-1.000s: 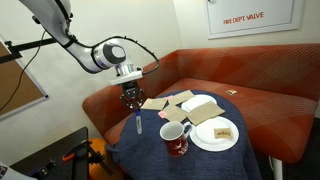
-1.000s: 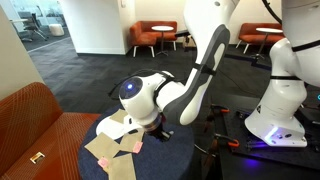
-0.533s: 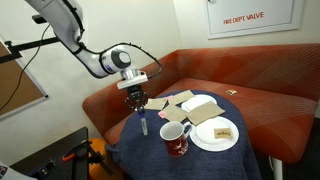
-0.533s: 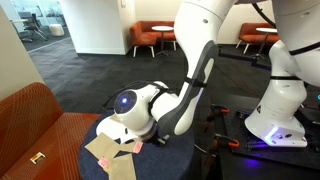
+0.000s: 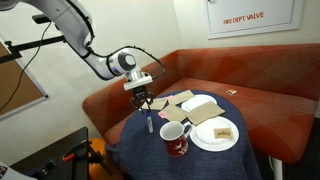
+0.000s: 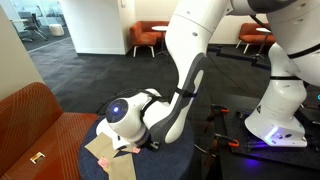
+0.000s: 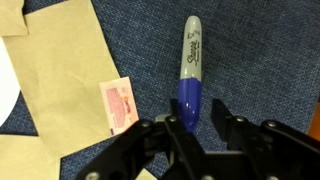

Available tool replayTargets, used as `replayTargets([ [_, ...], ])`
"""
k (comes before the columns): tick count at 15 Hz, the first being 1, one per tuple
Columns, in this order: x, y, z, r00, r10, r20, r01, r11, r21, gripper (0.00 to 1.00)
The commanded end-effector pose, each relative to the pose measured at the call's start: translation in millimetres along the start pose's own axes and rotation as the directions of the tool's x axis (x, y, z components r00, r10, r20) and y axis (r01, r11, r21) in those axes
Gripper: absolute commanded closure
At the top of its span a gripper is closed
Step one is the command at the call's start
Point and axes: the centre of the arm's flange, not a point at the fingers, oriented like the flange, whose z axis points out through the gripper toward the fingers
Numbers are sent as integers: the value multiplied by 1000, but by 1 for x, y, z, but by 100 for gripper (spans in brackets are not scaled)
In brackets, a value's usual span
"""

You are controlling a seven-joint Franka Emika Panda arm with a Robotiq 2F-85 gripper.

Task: Take the marker out of the cup and put it on the table

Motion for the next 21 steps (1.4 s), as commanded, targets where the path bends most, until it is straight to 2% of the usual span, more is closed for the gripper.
replayTargets([
  [1,6,7,-2,999,8,31,-7,1000,-23,30],
  [4,2,2,-9,1000,17,23,-16,999,-35,6],
  [5,0,0,-12,1000,23,20,-23,999,-37,1],
  [12,-18,-2,-51,995,99,-21,-100,992,-80,0],
  [21,-56,1,-129,979,182,-93,-196,964,-178,0],
])
